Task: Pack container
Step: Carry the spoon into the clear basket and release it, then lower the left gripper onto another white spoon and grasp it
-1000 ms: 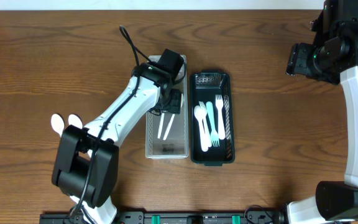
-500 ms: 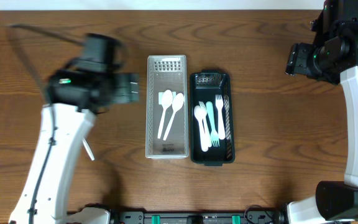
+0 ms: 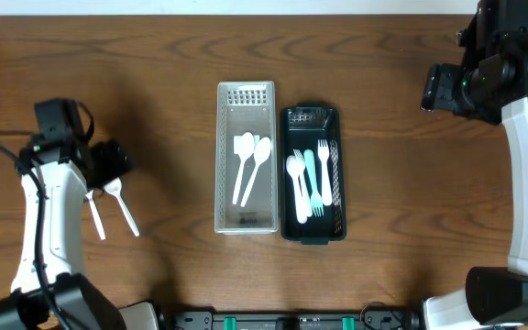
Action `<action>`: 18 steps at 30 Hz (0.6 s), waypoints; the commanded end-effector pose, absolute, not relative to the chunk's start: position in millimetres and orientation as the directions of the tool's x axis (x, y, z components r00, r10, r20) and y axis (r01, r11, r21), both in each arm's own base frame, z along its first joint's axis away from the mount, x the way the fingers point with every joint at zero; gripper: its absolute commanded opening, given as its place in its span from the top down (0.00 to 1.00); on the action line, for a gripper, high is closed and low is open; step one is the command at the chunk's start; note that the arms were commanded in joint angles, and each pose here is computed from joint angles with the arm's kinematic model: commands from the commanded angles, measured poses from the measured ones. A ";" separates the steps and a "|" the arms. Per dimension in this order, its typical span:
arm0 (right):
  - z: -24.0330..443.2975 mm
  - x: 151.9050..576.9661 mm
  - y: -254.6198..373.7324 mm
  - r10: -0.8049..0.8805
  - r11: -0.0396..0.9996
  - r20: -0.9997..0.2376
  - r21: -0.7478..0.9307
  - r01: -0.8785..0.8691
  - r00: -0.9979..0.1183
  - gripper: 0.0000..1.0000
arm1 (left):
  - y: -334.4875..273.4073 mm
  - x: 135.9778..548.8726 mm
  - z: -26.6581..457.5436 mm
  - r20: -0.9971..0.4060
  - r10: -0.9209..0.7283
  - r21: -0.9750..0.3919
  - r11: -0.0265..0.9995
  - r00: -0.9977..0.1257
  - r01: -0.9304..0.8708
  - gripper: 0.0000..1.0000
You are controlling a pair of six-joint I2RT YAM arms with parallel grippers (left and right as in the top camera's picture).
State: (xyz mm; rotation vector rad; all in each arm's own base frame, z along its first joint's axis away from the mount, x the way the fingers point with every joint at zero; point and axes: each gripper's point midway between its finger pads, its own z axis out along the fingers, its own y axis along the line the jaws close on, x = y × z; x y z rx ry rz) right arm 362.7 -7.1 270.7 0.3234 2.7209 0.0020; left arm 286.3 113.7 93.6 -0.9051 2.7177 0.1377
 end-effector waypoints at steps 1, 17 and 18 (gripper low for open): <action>273.3 363.6 -13.3 0.226 0.972 -0.399 0.036 0.231 -0.888 0.26 | 111.7 276.1 69.4 -0.234 -0.597 0.006 0.788 -0.767 -0.615 0.02; 273.1 363.2 -13.3 0.227 0.972 -0.398 0.036 0.232 -0.889 0.26 | 95.9 284.1 7.7 -0.114 -0.560 -0.050 0.828 -0.821 -0.558 0.02; 273.0 363.1 -13.3 0.227 0.972 -0.397 0.036 0.232 -0.889 0.26 | 95.6 284.5 4.9 -0.109 -0.561 -0.051 0.828 -0.821 -0.559 0.02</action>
